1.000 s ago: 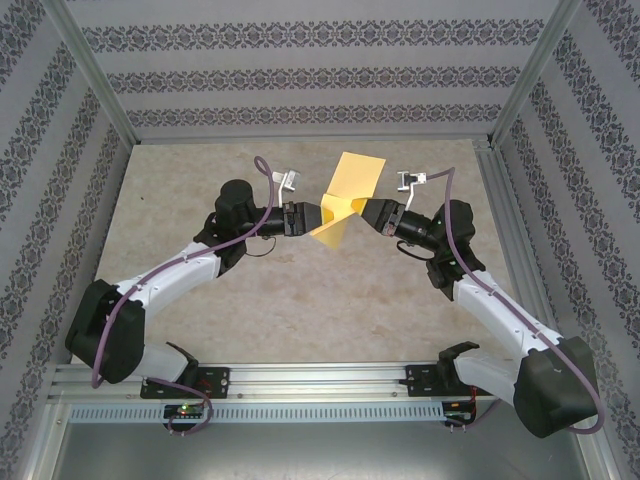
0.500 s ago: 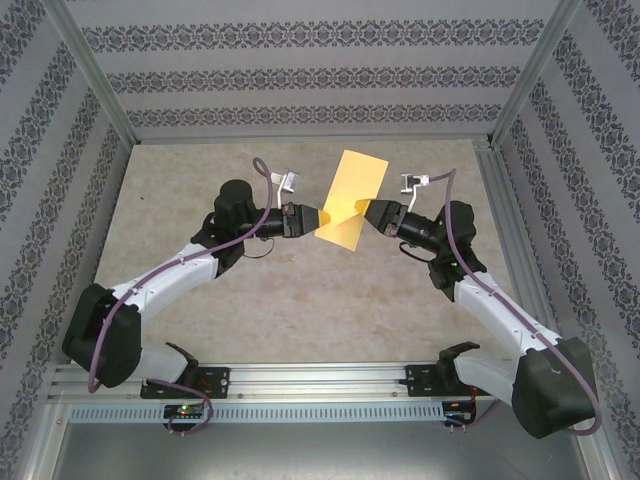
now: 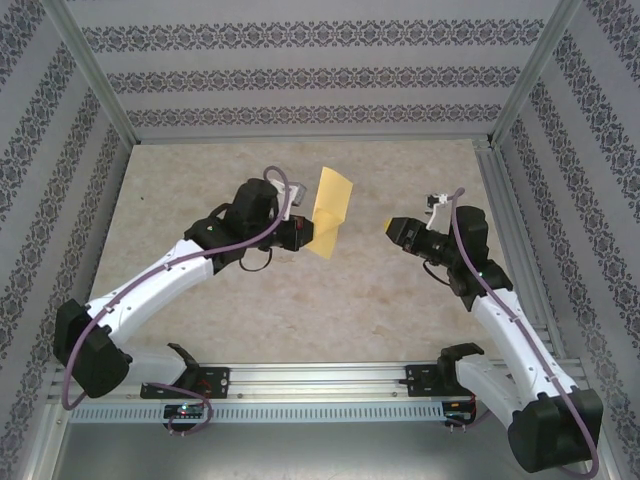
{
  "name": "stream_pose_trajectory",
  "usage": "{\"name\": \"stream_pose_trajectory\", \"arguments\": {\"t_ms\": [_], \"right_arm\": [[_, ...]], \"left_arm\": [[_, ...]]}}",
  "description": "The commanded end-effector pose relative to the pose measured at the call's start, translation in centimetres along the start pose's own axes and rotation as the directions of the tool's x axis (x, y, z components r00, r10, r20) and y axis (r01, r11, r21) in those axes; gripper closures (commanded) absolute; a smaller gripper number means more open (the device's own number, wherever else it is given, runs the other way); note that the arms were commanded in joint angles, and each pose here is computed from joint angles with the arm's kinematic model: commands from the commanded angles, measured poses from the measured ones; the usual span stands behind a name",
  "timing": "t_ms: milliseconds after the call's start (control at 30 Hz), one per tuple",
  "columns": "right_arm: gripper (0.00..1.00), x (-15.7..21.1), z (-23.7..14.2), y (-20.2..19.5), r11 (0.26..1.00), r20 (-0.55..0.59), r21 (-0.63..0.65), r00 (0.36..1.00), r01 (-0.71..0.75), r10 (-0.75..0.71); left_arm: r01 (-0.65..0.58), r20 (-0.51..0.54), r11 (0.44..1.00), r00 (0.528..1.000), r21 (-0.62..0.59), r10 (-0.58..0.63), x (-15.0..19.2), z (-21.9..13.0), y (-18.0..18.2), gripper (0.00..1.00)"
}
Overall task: Fold a paper plane with a square sheet of paper (fold left side to right side)
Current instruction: Turn over the paper at the center of the table.
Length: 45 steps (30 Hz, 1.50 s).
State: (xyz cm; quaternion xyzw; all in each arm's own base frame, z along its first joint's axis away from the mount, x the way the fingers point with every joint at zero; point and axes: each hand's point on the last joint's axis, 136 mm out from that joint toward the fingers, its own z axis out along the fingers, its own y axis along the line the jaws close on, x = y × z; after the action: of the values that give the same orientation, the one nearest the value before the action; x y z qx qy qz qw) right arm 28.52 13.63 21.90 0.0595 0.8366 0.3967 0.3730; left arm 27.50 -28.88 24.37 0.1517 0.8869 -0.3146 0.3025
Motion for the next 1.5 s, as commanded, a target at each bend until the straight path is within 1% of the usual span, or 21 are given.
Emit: {"name": "stream_pose_trajectory", "arguments": {"t_ms": [0,67,133,200,267,333,367,433,500,600,700,767,800,833,900,1000,1133,1233,1333,1367,1467], "right_arm": [[0.67,1.2,-2.2,-5.8,0.937,-0.052,0.347,0.998,0.047,-0.031],[0.67,1.4,-3.3,-7.8,0.886,-0.052,0.461,0.998,0.048,-0.027],[0.67,1.4,-4.0,-8.7,0.86,-0.047,0.508,0.998,0.05,-0.031],[0.67,1.5,-4.5,-9.2,0.846,-0.036,0.532,0.999,0.046,-0.031],[0.67,1.5,-5.0,-9.6,0.837,-0.021,0.547,0.999,0.038,-0.031],[0.67,1.3,-5.6,-9.8,0.829,-0.006,0.559,0.999,0.029,-0.031],[0.67,1.4,-5.9,-10.0,0.825,-0.002,0.564,1.0,0.025,-0.029],[0.67,1.4,-6.4,-10.3,0.82,0.001,0.572,1.0,0.022,-0.028],[0.67,1.6,-7.0,-10.6,0.813,0.001,0.582,1.0,0.021,-0.026],[0.67,1.9,-7.7,-11.2,0.799,0.01,0.601,1.0,0.012,-0.022],[0.67,1.7,-8.1,-11.1,0.803,0.035,0.596,0.999,-0.004,-0.02],[0.67,1.7,-8.2,-11.4,0.797,0.037,0.604,0.999,-0.019,-0.005],[0.67,1.8,-8.2,-11.5,0.796,0.036,0.605,0.999,-0.024,0.002],[0.67,1.8,-8.2,-11.6,0.794,0.035,0.607,0.999,-0.028,0.009],[0.67,1.7,-8.2,-11.8,0.79,0.039,0.611,0.999,-0.041,0.021],[0.67,1.8,-8.3,-12.2,0.784,0.048,0.619,0.998,-0.055,0.033],[0.66,1.8,-8.1,-12.3,0.788,0.047,0.613,0.998,-0.065,0.046],[0.65,1.9,-7.0,-11.7,0.826,0.038,0.559,0.997,-0.075,0.065],[0.66,2.5,-4.7,-10.9,0.879,0.013,0.462,0.992,-0.116,0.124],[0.67,2.8,-3.7,-10.6,0.894,0.0,0.427,0.989,-0.134,0.149],[0.67,3.6,-0.3,-8.7,0.935,-0.049,0.324,0.984,-0.146,0.17]], "left_arm": [[-0.232,-0.17,0.856,0.971,-0.462,0.171,2.2,-2.1,5.5,1.0],[-0.331,-0.265,0.727,0.941,-0.602,0.209,2.4,-2.6,6.3,1.0],[-0.421,-0.354,0.586,0.906,-0.692,0.233,2.5,-2.8,6.6,1.0],[-0.503,-0.447,0.452,0.864,-0.737,0.233,2.6,-2.5,6.6,1.0],[-0.579,-0.535,0.324,0.816,-0.748,0.221,3.0,-1.4,6.5,1.0],[-0.628,-0.594,0.254,0.778,-0.735,0.206,3.7,0.2,6.2,1.0],[-0.648,-0.617,0.237,0.761,-0.724,0.199,4.2,1.2,6.0,1.0],[-0.673,-0.649,0.235,0.739,-0.701,0.181,5.3,3.2,5.7,1.0],[-0.691,-0.676,0.254,0.72,-0.677,0.158,6.4,5.1,5.6,1.0],[-0.727,-0.734,0.299,0.67,-0.618,0.112,8.9,8.2,5.8,0.97],[-0.743,-0.779,0.369,0.622,-0.558,0.074,11.5,11.1,5.8,0.89],[-0.732,-0.79,0.434,0.609,-0.526,0.068,12.6,12.7,5.2,0.81],[-0.72,-0.788,0.465,0.611,-0.515,0.072,12.9,13.2,4.8,0.78],[-0.701,-0.781,0.505,0.619,-0.503,0.083,13.0,13.7,4.2,0.74],[-0.652,-0.75,0.588,0.652,-0.479,0.111,12.6,14.6,2.7,0.66],[-0.568,-0.695,0.69,0.708,-0.45,0.13,11.4,15.2,1.2,0.62],[-0.473,-0.618,0.775,0.774,-0.42,0.137,9.1,14.4,0.4,0.56],[-0.373,-0.534,0.843,0.836,-0.386,0.125,7.2,13.0,0.1,0.52],[-0.257,-0.436,0.903,0.895,-0.345,0.088,5.2,10.8,0.7,0.5],[-0.212,-0.4,0.92,0.914,-0.329,0.068,4.6,9.9,1.1,0.47],[-0.083,-0.313,0.958,0.95,-0.275,-0.007,3.6,7.4,2.8,0.42]]}}
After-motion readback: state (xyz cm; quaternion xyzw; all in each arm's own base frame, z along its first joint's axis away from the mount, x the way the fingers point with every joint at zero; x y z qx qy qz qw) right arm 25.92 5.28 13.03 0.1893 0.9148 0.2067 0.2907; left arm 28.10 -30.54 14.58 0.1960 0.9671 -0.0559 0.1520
